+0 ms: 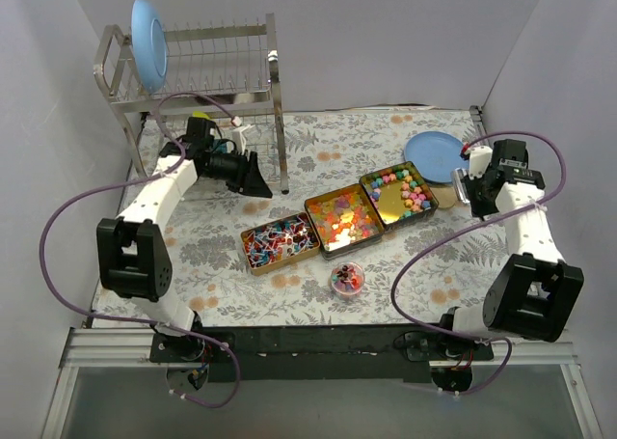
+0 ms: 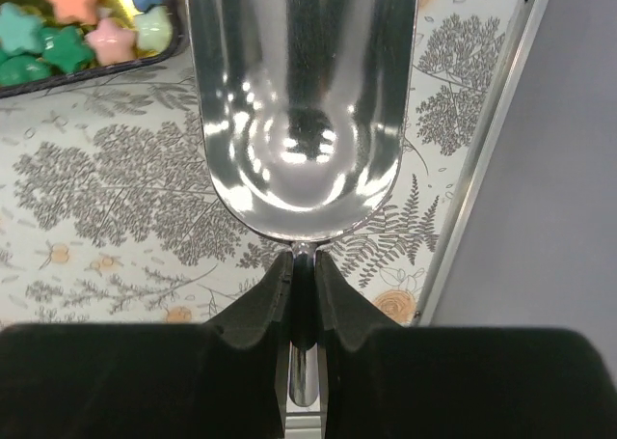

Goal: Pack the candies
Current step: Place the spatula at the center of the board, then pick up the bottle lid at the center of the board.

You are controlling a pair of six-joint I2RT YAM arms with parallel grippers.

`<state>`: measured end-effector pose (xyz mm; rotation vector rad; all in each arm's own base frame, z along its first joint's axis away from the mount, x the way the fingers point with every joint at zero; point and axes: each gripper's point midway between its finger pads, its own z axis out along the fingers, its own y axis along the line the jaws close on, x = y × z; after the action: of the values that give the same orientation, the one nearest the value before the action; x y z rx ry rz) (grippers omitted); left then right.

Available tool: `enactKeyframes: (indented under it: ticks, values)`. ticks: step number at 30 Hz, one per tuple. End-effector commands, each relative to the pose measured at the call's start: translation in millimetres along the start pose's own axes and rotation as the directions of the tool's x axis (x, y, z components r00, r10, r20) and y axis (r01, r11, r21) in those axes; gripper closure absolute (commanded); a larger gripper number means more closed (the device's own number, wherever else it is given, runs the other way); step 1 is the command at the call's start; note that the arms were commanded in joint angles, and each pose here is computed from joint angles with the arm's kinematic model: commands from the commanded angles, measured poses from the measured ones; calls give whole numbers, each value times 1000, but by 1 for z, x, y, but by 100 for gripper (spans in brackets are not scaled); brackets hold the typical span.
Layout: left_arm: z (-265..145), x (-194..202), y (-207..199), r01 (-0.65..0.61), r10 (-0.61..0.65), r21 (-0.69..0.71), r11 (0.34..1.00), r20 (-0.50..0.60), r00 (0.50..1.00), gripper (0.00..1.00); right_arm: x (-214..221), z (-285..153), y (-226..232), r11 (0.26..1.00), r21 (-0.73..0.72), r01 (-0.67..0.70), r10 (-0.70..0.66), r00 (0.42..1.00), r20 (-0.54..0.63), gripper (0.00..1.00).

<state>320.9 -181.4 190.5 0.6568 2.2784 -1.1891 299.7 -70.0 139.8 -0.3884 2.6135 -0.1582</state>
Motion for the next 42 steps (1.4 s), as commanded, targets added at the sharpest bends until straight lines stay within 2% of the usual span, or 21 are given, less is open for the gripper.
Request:
enactKeyframes:
  ticks: [1, 3, 7, 16, 24, 28, 29, 30, 33, 35, 38, 40, 41, 42]
  values:
    - [22, -6, -9, -88, 91, 42, 995, -85, 992, 61, -6, 21, -22, 967, 118, -226, 218, 973, 76, 99]
    - [34, -6, -1, -76, 80, 39, 996, -117, 990, 61, 1, 31, -28, 950, 142, -278, 268, 960, 81, 99]
    - [39, -33, 14, -98, 97, -2, 995, -109, 989, 61, 11, 44, -36, 929, 153, -336, 327, 942, 79, 99]
    - [62, -70, 27, -163, 162, -14, 987, -69, 984, 61, 66, 65, -26, 960, 92, -265, 271, 960, -68, 99]
    - [78, -63, 30, -108, 108, 6, 994, -67, 992, 60, 77, 77, -28, 979, 34, -200, 203, 969, -138, 99]
    - [73, -50, 31, -158, 157, -3, 987, -93, 983, 60, 81, 78, -26, 984, 17, -178, 179, 971, -159, 99]
    - [71, -46, 31, -185, 184, 1, 983, -101, 978, 60, 77, 79, -19, 984, -29, -178, 172, 975, -140, 96]
    - [70, -42, 30, -197, 196, 2, 980, -108, 975, 60, 71, 75, -18, 983, -45, -177, 169, 977, -132, 82]
    - [59, -27, 24, -252, 250, -1, 968, -123, 960, 60, 73, 59, -8, 977, -92, -194, 176, 969, -171, 63]
    - [54, -12, 21, -285, 282, -5, 959, -123, 951, 60, 70, 44, -8, 977, -105, -186, 164, 968, -191, 61]
    - [51, 5, 14, -290, 289, 7, 957, -114, 951, 58, 55, 25, -16, 979, -95, -180, 161, 972, -173, 47]
    - [49, 7, 11, -254, 252, 3, 967, -109, 961, 56, 37, 16, -17, 977, -119, -178, 164, 979, -119, 20]
    - [48, 8, 9, -247, 246, 2, 969, -107, 963, 55, 15, 12, -17, 973, -160, -166, 162, 986, -40, 6]
    - [48, 11, 9, -235, 233, -2, 972, -110, 966, 54, 3, 11, -18, 973, -176, -151, 154, 988, 5, 3]
